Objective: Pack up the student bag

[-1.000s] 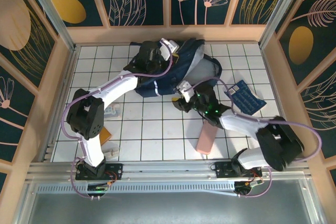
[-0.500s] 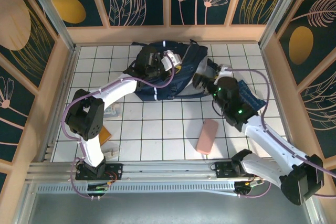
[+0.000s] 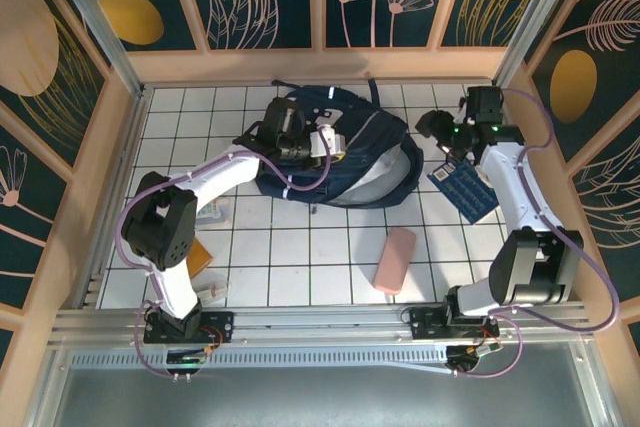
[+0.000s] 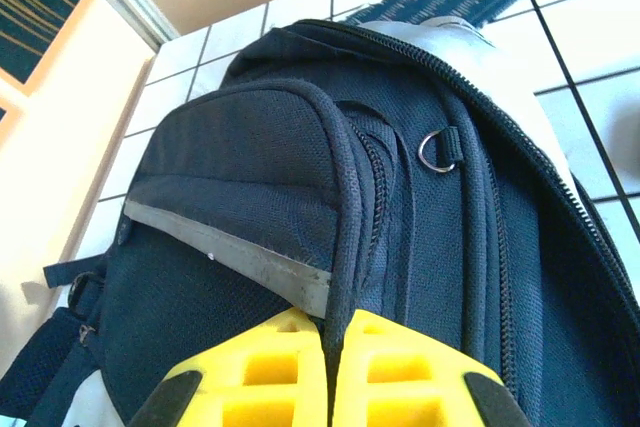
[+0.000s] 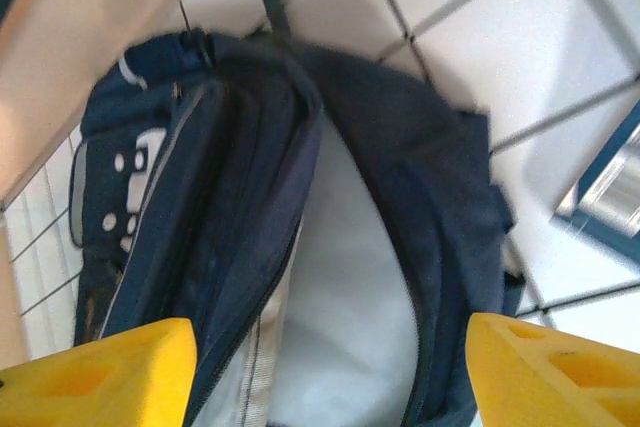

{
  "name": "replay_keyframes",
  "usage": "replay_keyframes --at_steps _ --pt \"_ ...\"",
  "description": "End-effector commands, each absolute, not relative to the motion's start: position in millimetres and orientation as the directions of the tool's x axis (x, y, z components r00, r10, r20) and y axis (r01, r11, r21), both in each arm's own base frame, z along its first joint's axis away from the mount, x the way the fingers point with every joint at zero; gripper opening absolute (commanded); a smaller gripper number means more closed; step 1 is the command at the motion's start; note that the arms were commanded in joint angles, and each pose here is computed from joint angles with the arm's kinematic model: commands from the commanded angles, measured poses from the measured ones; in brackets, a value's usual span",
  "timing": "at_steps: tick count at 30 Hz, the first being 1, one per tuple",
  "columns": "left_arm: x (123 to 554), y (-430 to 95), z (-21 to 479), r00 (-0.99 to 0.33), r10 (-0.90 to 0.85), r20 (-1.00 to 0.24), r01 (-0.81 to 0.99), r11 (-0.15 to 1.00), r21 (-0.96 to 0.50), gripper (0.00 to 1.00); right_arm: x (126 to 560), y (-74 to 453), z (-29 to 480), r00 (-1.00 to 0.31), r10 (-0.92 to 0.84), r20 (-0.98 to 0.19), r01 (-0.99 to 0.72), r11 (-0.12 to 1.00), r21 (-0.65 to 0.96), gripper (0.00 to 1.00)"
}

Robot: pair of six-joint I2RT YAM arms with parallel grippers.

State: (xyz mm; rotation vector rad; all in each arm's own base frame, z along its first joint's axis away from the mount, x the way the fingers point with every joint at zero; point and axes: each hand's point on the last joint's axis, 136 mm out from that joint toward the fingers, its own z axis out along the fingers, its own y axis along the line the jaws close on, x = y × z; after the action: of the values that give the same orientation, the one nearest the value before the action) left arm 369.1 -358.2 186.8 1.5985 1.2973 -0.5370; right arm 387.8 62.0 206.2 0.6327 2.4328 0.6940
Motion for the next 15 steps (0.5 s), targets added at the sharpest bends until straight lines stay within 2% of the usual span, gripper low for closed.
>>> replay_keyframes --at_steps 1,6,10,12,15 --pt "352 -359 211 0.478 0.430 -0.766 0.858 -0.041 0.512 0.00 366 96 210 -0.778 0.618 -0.108 0.378 0.600 0.705 0.70" --pt "346 -348 201 0.499 0.483 -0.720 0.839 -0.060 0.541 0.00 366 126 202 -0.709 0.699 0.091 0.498 0.405 0.767 0.65" --pt "341 -343 210 0.528 0.504 -0.683 0.807 -0.048 0.588 0.00 378 152 200 -0.706 0.674 0.216 0.547 0.326 0.771 0.64" --pt "341 -343 216 0.518 0.501 -0.694 0.808 -0.020 0.589 0.00 374 162 186 -0.663 0.684 0.304 0.630 0.290 0.721 0.63" --pt "343 -344 224 0.505 0.476 -0.720 0.805 0.041 0.592 0.00 364 164 170 -0.595 0.723 0.352 0.701 0.252 0.667 0.62"
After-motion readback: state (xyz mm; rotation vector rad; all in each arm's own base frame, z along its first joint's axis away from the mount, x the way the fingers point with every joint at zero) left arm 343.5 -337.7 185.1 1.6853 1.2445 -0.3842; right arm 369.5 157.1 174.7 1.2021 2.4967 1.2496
